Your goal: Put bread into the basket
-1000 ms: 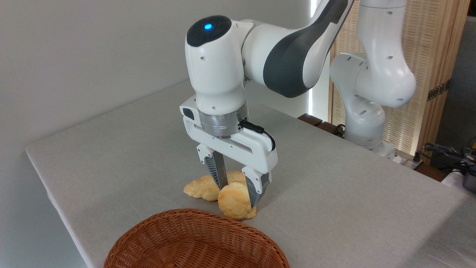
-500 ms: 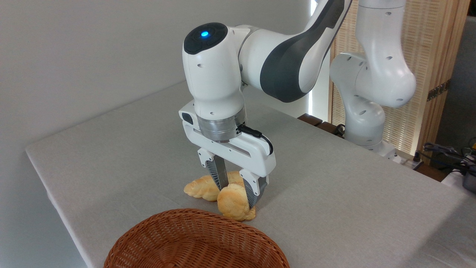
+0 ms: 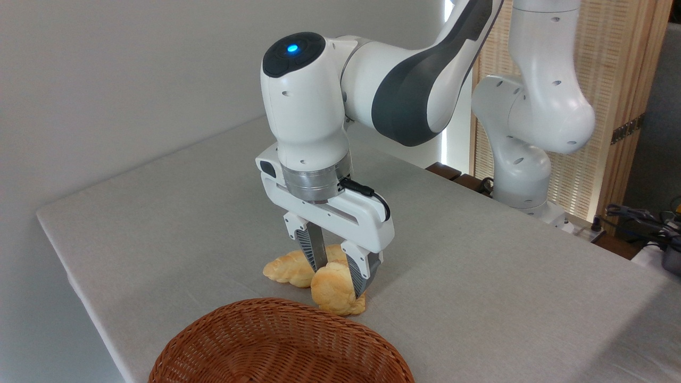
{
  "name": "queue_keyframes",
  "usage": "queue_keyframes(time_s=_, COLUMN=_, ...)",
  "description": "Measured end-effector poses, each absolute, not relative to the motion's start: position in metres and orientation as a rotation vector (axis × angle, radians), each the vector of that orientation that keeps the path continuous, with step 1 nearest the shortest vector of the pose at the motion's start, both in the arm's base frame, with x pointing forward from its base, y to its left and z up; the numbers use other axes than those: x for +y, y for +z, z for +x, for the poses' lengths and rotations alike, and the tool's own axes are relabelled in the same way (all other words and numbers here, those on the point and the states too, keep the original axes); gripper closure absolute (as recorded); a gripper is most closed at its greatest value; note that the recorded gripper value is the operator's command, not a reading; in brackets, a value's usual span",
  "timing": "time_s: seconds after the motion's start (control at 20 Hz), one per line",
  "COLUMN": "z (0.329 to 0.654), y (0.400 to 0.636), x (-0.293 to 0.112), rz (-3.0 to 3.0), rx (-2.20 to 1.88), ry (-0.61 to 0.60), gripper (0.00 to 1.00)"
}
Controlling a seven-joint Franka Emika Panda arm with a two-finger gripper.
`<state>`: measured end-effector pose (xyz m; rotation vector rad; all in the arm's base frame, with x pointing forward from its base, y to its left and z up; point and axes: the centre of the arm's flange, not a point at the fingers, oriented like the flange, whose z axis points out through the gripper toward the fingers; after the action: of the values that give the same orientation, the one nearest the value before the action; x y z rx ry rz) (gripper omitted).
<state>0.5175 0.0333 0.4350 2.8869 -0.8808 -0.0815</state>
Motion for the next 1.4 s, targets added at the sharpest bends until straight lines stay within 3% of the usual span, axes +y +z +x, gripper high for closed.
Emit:
queue_keyframes(time_s=0.45, z=0.518, y=0.443, x=0.033, rz=2.887, rx=-0.892, ry=-0.061, gripper=0.61)
queue_keyframes(time_s=0.75, z=0.523, y=0.525, x=0.035, rz=2.891, rx=-0.915, ry=0.032, gripper=0.6)
queue_keyframes(time_s=0.95, z=0.534, y=0.549, x=0.035, rz=2.922, rx=-0.927, ry=0.171, gripper=0.54)
queue_keyframes(time_s=1.0, z=0.537, y=0.551, x=0.035, rz=2.931, rx=-0.927, ry=0.209, gripper=0.47)
queue_keyframes(time_s=1.05, z=0.542, y=0.553, x=0.036, rz=2.943, rx=-0.927, ry=0.263, gripper=0.2)
queue_keyframes(time_s=1.1, z=0.548, y=0.553, x=0.037, rz=2.953, rx=-0.927, ry=0.307, gripper=0.0)
queue_keyframes(time_s=1.4, z=0.572, y=0.534, x=0.037, rz=2.987, rx=-0.926, ry=0.414, gripper=0.0)
